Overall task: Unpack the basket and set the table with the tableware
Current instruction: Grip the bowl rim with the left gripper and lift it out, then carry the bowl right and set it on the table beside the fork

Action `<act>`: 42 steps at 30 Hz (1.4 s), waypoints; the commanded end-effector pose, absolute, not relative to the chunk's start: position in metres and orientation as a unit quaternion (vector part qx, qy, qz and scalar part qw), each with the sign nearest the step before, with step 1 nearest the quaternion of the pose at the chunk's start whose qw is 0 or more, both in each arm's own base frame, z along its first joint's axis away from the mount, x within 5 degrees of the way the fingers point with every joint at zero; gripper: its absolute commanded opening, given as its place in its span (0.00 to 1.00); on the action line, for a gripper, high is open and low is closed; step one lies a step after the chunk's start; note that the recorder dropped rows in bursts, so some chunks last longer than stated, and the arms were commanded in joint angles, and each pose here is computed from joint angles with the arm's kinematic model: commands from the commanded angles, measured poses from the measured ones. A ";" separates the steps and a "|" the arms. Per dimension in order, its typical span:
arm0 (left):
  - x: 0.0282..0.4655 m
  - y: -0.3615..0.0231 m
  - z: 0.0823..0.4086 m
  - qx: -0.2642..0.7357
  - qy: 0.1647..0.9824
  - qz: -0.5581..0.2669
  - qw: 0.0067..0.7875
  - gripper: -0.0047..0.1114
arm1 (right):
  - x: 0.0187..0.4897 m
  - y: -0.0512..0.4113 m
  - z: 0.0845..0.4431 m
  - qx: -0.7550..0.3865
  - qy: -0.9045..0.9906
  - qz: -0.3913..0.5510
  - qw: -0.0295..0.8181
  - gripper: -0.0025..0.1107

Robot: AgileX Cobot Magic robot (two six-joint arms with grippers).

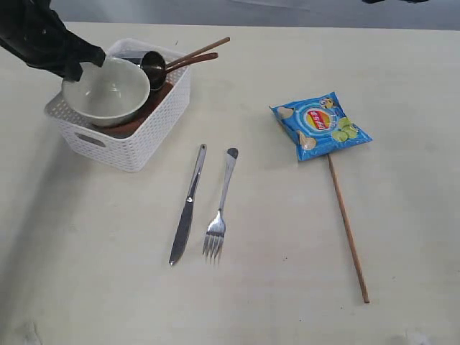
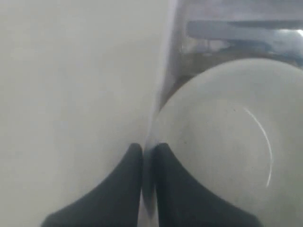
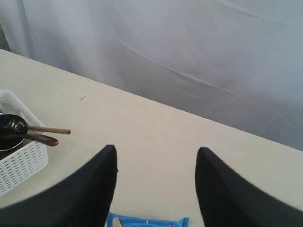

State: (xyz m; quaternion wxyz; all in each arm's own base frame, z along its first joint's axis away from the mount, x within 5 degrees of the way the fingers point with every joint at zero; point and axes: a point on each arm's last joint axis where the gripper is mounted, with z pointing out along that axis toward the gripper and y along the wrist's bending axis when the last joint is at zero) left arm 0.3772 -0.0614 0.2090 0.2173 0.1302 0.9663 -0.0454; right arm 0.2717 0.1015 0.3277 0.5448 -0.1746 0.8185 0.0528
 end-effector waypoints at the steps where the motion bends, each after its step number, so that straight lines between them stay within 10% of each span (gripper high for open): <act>1: 0.378 -0.062 0.211 0.120 0.966 -0.054 0.221 0.04 | 0.273 0.100 0.329 -0.180 0.814 0.047 0.551 0.46; 25: 0.349 -0.065 0.281 0.137 0.951 -0.092 0.262 0.04 | 0.273 0.100 0.330 -0.180 0.813 0.047 0.552 0.46; 42: 0.320 -0.122 0.288 0.260 0.859 -0.371 0.239 0.04 | 0.273 0.100 0.329 -0.180 0.815 0.046 0.549 0.46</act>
